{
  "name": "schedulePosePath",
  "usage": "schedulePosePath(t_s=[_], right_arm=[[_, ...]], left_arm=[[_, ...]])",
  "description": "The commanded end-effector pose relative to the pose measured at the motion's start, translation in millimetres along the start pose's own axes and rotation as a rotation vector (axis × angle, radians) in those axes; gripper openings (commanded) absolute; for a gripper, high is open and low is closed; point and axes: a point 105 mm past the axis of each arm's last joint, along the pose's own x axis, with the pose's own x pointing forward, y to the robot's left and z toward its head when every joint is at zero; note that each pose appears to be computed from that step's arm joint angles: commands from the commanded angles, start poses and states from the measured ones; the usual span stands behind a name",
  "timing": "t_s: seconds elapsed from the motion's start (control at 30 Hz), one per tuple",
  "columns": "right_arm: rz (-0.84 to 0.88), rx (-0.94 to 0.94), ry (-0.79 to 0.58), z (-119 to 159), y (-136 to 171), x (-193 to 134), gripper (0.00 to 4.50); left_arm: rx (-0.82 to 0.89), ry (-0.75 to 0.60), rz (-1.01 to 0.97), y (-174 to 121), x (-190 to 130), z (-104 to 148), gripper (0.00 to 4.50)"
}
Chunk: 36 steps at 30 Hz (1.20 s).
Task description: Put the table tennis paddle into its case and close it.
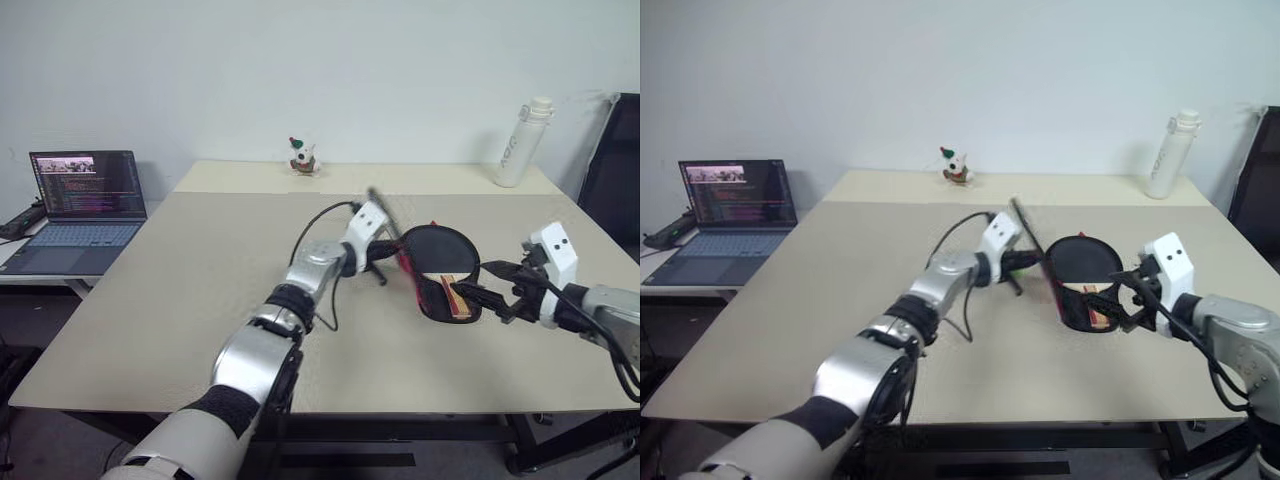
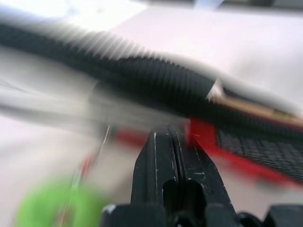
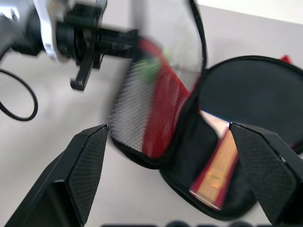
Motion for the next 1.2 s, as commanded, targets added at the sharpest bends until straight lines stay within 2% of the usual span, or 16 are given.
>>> schedulePosePath(t_s=[0.03, 0.17, 0.33, 0.6, 0.73, 0.83, 1.03, 1.2], right_arm=[[-0.077, -0.012, -0.025, 10, -13, -13, 4.5], [-0.125, 0.008, -0.014, 6, -21, -14, 4.5], [-0.101, 0.034, 0.009, -1, -19, -8, 4.5], [-0.124, 0.181, 0.003, -13, -49, 37, 4.5], [-0.171, 0.223, -0.001, -17, -70, 55, 4.5], [-0.201, 0.232, 0.035, -26, -83, 68, 4.5], [-0.23, 0.218, 0.125, -50, -100, 88, 4.5], [-0.231, 0.219, 0.18, -69, -102, 102, 4.5]], left_arm=[[0.035, -0.065, -0.017, -9, 13, 28, 0.05], [0.032, -0.075, -0.014, -14, 18, 33, 0.05], [0.012, -0.086, -0.043, -10, 9, 25, 0.05], [-0.096, -0.123, -0.071, 22, -47, -8, 0.05], [-0.135, -0.136, -0.126, 21, -80, -17, 0.05], [-0.166, -0.144, -0.188, 10, -108, -15, 0.05], [-0.178, -0.146, -0.227, -4, -146, 0, 0.05], [-0.151, -0.099, -0.18, -2, -165, -1, 0.05]])
